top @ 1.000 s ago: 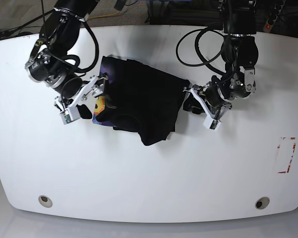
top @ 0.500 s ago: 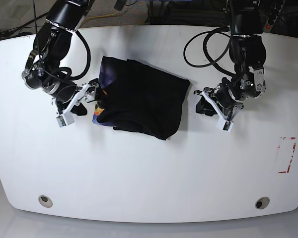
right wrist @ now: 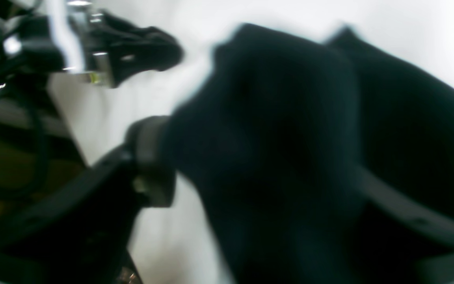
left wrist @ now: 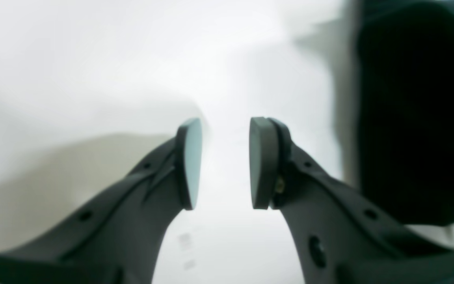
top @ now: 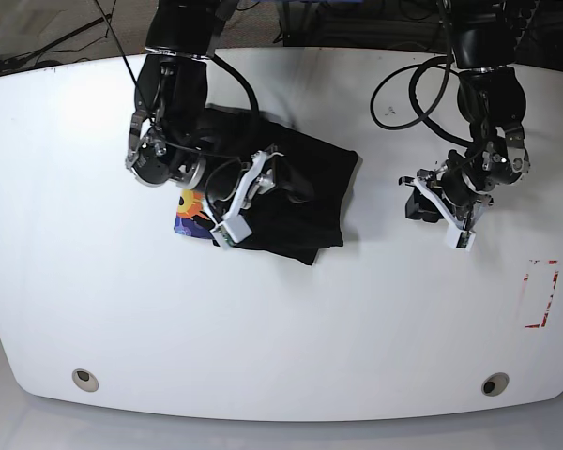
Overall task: Fold the T-shirt properly
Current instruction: 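Press and tuck the bundle's edge with the right gripper, then push the folded bundle with both grippers to square it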
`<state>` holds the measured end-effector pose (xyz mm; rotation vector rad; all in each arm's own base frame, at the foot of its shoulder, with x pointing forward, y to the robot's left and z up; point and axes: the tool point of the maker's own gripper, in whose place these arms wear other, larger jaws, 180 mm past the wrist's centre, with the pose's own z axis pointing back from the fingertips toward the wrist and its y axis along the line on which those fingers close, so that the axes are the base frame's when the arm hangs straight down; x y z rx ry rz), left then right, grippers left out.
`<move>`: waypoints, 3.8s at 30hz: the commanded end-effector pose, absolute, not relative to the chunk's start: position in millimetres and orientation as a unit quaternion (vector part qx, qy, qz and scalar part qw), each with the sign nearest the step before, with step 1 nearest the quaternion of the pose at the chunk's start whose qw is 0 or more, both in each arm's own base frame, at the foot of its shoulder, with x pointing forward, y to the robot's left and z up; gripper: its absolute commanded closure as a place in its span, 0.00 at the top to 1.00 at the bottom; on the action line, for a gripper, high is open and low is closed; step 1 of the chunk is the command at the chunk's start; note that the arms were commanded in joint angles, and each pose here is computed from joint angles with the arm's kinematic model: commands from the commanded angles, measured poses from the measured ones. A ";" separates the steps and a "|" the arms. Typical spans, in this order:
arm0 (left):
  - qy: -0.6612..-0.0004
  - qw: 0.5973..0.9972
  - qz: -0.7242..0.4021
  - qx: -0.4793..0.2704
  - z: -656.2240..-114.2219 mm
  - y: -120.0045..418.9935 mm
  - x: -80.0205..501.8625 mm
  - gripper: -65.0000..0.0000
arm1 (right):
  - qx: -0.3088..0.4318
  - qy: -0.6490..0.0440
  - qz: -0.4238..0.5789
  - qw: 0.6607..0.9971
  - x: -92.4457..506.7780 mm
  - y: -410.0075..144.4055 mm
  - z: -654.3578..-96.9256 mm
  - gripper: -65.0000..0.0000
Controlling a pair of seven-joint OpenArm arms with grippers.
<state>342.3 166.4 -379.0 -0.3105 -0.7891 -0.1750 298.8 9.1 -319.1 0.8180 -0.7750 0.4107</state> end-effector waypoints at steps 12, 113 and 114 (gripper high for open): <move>-0.407 0.900 -0.097 -0.122 -358.0 191.8 351.7 0.29 | 0.388 -0.387 0.342 0.763 270.9 99.1 -285.0 0.70; -0.356 0.812 -0.396 -0.240 -360.8 5.7 307.1 0.29 | 0.220 -0.365 0.179 0.887 369.7 -143.2 -397.2 0.68; -0.347 0.819 -0.389 -0.239 -368.0 10.2 310.4 0.29 | 0.222 -0.366 0.172 0.887 369.6 -146.3 -400.7 0.68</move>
